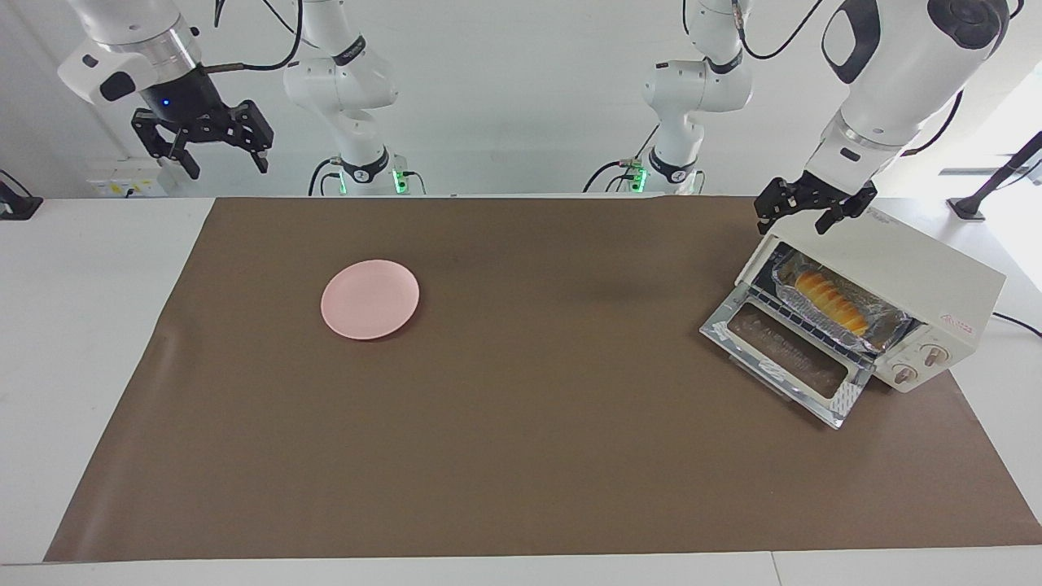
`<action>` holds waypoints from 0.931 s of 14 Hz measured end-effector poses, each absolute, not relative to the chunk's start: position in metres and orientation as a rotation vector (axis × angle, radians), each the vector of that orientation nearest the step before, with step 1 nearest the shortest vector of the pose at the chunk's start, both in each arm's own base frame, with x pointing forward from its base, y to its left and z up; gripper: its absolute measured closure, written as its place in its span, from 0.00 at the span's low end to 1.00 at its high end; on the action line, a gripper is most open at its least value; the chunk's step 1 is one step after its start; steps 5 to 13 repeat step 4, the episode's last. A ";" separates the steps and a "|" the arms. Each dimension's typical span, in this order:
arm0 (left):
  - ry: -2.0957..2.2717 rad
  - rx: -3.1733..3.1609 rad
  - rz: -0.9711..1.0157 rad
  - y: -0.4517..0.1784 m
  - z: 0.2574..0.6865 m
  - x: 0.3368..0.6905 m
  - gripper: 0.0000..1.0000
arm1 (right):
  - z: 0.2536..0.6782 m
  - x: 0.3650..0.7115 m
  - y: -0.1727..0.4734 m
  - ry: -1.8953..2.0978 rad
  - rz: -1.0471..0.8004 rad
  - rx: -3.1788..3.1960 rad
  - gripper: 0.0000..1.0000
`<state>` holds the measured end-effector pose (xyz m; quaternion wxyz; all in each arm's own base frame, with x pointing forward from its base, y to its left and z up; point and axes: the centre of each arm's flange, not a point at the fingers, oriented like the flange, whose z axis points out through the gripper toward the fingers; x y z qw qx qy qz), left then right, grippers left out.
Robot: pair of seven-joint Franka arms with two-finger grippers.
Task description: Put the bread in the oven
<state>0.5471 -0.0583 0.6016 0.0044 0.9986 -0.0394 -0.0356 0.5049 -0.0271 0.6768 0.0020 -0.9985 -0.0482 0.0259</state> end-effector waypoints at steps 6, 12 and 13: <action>-0.124 3.122 -0.103 -0.059 0.602 0.548 0.00 | 0.677 0.505 -0.027 -0.151 0.081 -3.133 0.00; -0.124 3.122 -0.103 -0.059 0.602 0.548 0.00 | 0.677 0.505 -0.027 -0.151 0.081 -3.133 0.00; -0.124 3.122 -0.103 -0.059 0.602 0.548 0.00 | 0.677 0.505 -0.027 -0.151 0.081 -3.133 0.00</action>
